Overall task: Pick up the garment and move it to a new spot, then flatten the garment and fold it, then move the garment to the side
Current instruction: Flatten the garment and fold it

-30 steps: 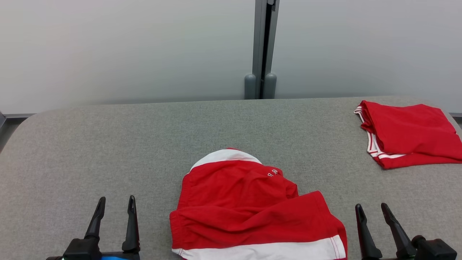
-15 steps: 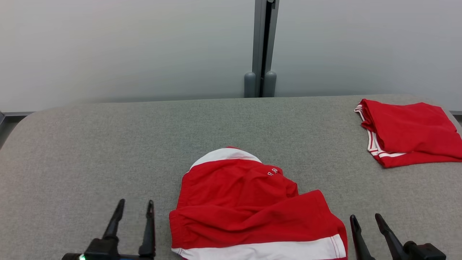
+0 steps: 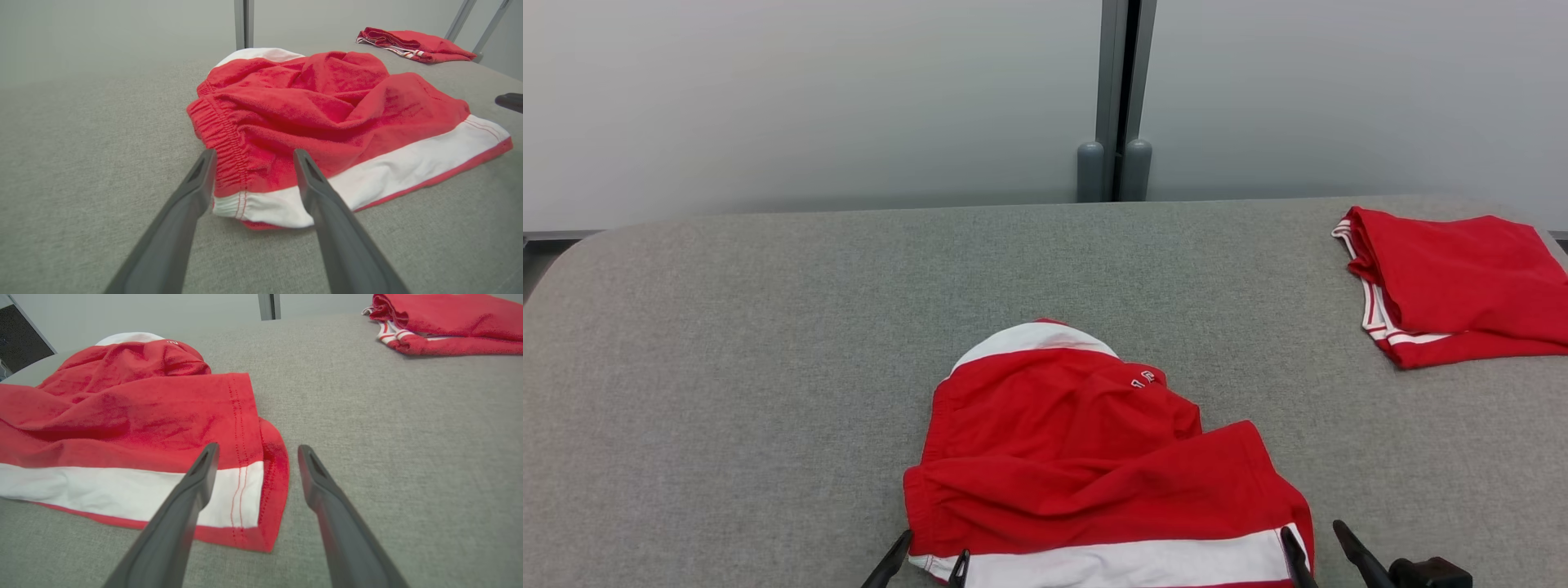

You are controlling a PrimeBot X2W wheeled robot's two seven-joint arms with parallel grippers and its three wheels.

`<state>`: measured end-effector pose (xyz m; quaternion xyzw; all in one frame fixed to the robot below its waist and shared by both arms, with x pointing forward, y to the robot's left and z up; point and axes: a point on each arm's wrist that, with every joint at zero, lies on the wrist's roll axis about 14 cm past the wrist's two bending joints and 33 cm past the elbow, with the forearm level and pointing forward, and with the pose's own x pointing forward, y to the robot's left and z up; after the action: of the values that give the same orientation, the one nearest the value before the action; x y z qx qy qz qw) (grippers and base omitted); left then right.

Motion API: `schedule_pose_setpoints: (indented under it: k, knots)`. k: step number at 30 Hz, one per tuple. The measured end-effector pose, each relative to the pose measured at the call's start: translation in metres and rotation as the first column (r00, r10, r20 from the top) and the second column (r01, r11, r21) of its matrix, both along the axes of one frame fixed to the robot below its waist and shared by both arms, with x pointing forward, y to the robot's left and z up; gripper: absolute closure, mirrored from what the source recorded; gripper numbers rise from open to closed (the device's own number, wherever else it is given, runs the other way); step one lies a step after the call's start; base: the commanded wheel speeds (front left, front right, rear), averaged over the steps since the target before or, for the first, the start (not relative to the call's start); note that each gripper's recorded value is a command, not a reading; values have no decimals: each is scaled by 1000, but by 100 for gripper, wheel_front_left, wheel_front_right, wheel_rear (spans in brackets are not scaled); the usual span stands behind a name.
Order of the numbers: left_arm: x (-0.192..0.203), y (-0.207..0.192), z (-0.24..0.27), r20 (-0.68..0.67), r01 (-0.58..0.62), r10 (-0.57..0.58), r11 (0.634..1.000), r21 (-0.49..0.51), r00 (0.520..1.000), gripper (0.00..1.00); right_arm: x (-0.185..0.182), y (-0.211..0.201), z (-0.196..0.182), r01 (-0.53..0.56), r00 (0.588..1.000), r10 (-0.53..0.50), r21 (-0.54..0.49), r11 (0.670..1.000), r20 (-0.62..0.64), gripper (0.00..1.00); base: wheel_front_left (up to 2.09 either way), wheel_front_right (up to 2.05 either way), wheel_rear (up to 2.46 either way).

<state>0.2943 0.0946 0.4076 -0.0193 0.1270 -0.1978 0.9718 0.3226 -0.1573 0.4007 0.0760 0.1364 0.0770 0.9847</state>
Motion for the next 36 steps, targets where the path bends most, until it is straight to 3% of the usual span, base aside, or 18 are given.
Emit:
schedule_pose_setpoints:
  k: [7, 28, 29, 30, 31, 33, 36]
  knots:
    - [-6, 6, -20, -80, -22, 22, 1000, -5, 997, 0, 0, 12, -17, -54, 997, 54, -4, 999, -63, 0, 0, 0, 0]
    - [-4, -20, -49, -193, 100, -99, 995, -4, 976, 0, 6, 34, -38, -160, 977, 160, 11, 987, -144, 0, 0, 0, 0]
    - [-4, -21, -51, -198, 107, -105, 994, -2, 975, 0, 7, 35, -38, -165, 976, 165, 12, 986, -145, 6, 0, 0, 0]
    - [-4, -22, -53, -207, 118, -115, 993, 2, 972, 0, 7, 37, -38, -175, 974, 175, 11, 984, -147, 62, 0, 0, 0]
    - [-5, -21, -56, -217, 123, -119, 992, 6, 969, 28, 8, 38, -38, -180, 973, 180, 11, 984, -146, 97, 0, 0, 0]
    - [-4, -21, -58, -224, 134, -128, 991, 10, 966, 100, 11, 39, -35, -187, 972, 187, 12, 982, -139, 100, 0, 0, 0]
    - [-2, -21, -59, -232, 141, -135, 990, 7, 963, 100, 14, 42, -29, -197, 973, 198, 16, 980, -116, 100, 0, 0, 0]
